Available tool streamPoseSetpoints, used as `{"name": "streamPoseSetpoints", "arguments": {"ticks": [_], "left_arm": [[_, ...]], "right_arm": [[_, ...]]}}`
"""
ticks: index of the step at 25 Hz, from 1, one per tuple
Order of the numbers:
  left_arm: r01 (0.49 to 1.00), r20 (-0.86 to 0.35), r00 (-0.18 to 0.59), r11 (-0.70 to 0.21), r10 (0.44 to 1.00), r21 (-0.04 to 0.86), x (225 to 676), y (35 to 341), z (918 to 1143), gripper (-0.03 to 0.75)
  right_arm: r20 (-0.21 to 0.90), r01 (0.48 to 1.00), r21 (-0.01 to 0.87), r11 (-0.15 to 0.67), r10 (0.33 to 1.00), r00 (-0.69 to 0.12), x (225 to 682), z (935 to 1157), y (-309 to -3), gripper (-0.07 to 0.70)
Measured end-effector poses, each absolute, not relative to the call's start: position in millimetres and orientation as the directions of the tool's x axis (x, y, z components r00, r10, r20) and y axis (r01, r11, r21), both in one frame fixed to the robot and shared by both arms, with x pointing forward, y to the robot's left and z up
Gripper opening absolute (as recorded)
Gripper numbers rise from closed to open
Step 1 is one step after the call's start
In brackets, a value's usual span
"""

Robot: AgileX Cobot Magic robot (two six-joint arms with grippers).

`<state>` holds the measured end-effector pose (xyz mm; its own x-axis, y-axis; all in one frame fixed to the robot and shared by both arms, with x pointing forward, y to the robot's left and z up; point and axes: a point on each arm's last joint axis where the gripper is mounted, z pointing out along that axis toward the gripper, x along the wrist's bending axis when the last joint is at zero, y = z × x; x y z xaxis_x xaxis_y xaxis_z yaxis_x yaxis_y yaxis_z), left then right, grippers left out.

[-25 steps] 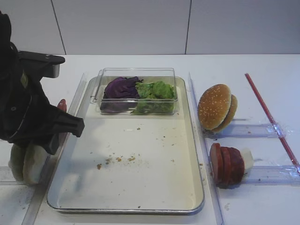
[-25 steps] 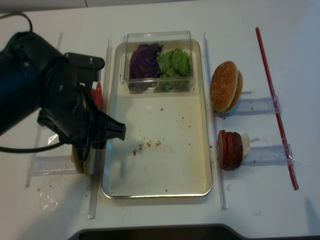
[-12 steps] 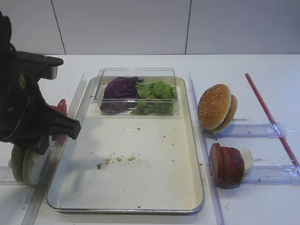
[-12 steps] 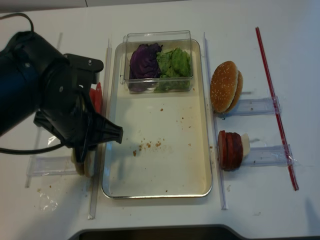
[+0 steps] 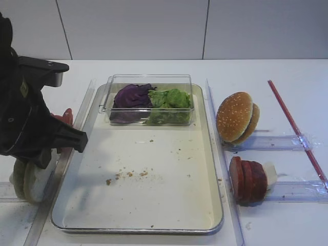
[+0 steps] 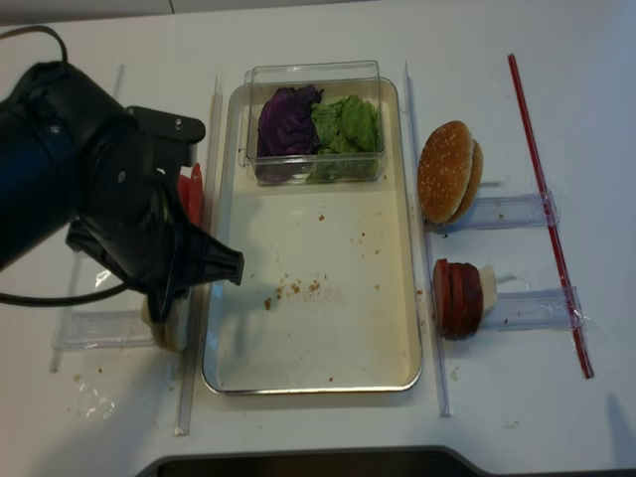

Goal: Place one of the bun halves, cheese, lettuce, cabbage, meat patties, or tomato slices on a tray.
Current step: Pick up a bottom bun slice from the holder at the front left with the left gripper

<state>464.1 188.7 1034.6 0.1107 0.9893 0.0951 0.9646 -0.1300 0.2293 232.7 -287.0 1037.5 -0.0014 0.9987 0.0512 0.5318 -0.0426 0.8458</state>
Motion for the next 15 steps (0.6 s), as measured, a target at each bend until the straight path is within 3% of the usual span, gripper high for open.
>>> {"name": "streamPoseSetpoints", "arguments": {"ticks": [15], "left_arm": [[0.965, 0.095, 0.111, -0.130, 0.989, 0.229, 464.1, 188.7, 1034.6, 0.057]], "right_arm": [[0.051, 0.532, 0.846, -0.043, 0.999, -0.001, 232.7, 1037.5, -287.0, 0.692]]}}
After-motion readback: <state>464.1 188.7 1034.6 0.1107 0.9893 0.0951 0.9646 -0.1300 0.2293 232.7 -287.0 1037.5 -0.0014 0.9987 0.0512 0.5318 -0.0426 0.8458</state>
